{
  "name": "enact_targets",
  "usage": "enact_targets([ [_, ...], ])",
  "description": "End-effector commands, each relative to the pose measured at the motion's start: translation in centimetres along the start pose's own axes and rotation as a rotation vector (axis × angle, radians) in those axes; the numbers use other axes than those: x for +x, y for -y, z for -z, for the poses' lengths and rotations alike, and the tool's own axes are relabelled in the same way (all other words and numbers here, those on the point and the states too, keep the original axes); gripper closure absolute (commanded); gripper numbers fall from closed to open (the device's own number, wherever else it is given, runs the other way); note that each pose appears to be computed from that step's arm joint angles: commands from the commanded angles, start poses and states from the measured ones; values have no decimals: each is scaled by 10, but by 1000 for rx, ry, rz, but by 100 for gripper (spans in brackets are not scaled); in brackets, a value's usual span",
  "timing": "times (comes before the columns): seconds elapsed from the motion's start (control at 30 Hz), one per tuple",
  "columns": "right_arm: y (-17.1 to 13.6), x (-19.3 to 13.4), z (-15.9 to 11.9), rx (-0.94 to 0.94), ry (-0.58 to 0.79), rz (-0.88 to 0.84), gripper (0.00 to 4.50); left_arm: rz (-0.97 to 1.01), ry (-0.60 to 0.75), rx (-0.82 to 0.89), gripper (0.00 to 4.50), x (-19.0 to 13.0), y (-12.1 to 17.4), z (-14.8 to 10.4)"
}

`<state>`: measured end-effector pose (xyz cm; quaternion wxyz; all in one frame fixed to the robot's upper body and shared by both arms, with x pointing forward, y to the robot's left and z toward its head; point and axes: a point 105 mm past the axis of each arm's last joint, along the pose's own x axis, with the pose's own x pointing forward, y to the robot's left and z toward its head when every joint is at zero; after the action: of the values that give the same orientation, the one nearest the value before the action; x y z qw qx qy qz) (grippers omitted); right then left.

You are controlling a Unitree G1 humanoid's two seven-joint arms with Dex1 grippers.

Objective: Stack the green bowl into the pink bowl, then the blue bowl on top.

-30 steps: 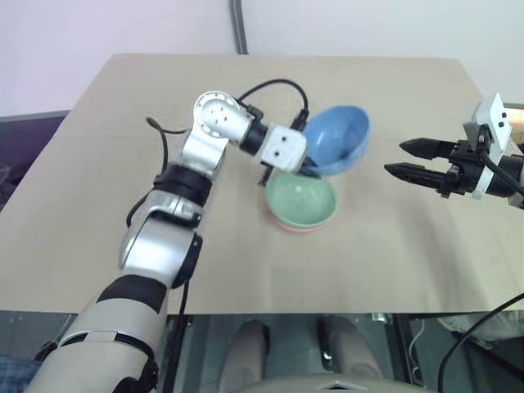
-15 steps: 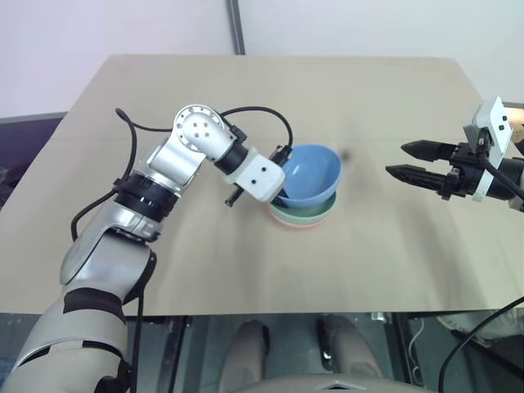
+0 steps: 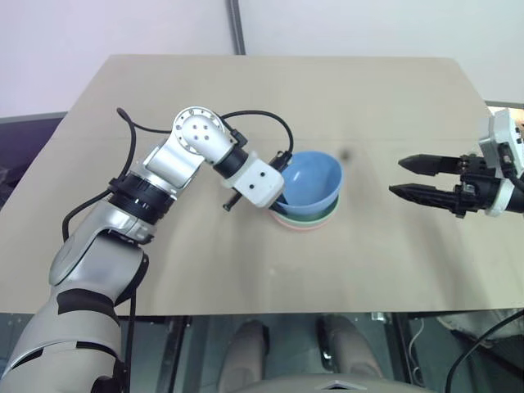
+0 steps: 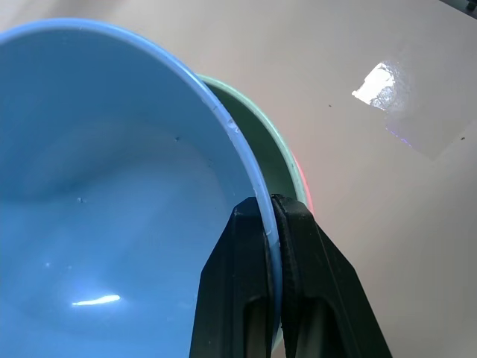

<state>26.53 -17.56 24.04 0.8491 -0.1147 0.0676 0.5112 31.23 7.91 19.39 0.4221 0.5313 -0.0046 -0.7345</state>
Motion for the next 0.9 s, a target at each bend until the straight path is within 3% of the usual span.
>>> enact_targets([
  [0.03, -4, -7, -14, -62, 26, -5, 129, -5, 9, 31, 446, -4, -2, -8],
  [0.07, -5, -7, -14, -60, 25, -8, 129, -5, 11, 31, 446, -4, -2, -8],
  [0.1, -5, -7, -14, -60, 22, -11, 129, -6, 13, 30, 378, -4, -2, -8],
  [0.13, -6, -7, -14, -60, 22, -12, 129, -10, 11, 30, 355, -4, -2, -8],
  [0.23, -5, -7, -14, -58, 23, -11, 129, -21, 13, 24, 213, -4, -5, -7],
  [0.3, -5, -6, -13, -57, 22, -11, 129, -25, 16, 27, 152, -3, -6, -8],
  [0.33, -5, -6, -13, -57, 21, -10, 129, -27, 16, 30, 90, -3, -7, -9],
  [0.57, -6, -5, -13, -55, 18, -12, 129, -125, 47, -6, 77, -26, -23, -15],
  [0.9, -3, -3, -13, -54, 7, -22, 129, -326, 125, -180, 77, -87, -33, -22],
])
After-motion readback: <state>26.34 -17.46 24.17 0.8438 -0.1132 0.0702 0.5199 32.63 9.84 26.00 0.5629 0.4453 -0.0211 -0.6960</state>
